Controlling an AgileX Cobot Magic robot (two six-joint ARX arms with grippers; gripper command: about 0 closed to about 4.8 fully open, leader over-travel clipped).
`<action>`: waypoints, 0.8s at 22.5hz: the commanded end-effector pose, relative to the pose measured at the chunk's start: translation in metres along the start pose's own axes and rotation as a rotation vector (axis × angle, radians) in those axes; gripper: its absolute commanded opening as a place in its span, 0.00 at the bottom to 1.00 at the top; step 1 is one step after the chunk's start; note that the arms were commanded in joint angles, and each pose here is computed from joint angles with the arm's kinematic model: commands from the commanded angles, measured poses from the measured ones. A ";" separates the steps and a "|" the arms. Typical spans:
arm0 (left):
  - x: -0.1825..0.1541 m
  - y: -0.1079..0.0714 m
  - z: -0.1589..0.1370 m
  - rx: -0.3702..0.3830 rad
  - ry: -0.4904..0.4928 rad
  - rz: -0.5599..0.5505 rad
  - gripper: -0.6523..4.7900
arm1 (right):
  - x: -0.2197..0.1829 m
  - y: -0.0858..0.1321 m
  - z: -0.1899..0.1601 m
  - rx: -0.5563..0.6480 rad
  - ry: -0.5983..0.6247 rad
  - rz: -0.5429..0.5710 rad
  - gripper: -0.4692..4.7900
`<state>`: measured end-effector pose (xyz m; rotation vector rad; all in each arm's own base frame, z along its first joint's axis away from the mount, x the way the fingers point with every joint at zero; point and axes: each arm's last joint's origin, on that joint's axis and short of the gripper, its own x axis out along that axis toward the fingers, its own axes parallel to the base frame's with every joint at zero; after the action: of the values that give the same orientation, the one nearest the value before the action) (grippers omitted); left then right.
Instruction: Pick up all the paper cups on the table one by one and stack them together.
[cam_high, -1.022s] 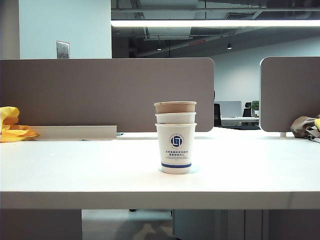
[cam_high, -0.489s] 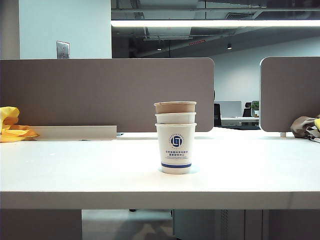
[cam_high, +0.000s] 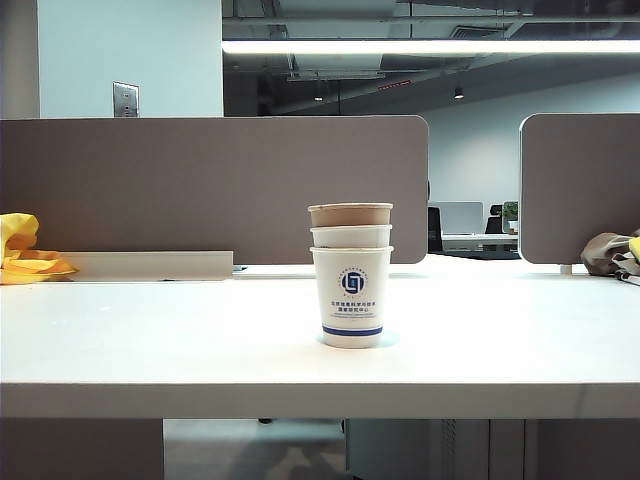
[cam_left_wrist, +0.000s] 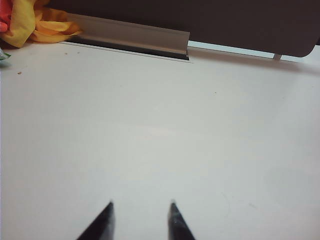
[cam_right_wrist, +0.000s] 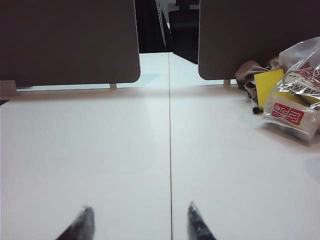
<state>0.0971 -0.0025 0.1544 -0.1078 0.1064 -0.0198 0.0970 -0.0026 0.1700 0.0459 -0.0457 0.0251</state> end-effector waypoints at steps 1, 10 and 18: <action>0.000 0.000 0.002 -0.003 -0.010 -0.004 0.37 | 0.000 0.000 -0.001 0.003 -0.006 -0.002 0.54; 0.000 0.000 0.002 -0.003 -0.010 -0.004 0.37 | 0.000 0.000 -0.001 0.003 -0.006 -0.002 0.54; 0.000 -0.002 0.003 0.063 -0.016 -0.051 0.37 | 0.000 0.000 -0.002 0.003 -0.002 0.011 0.54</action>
<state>0.0970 -0.0038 0.1542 -0.0967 0.1106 -0.0642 0.0970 -0.0025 0.1700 0.0459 -0.0457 0.0255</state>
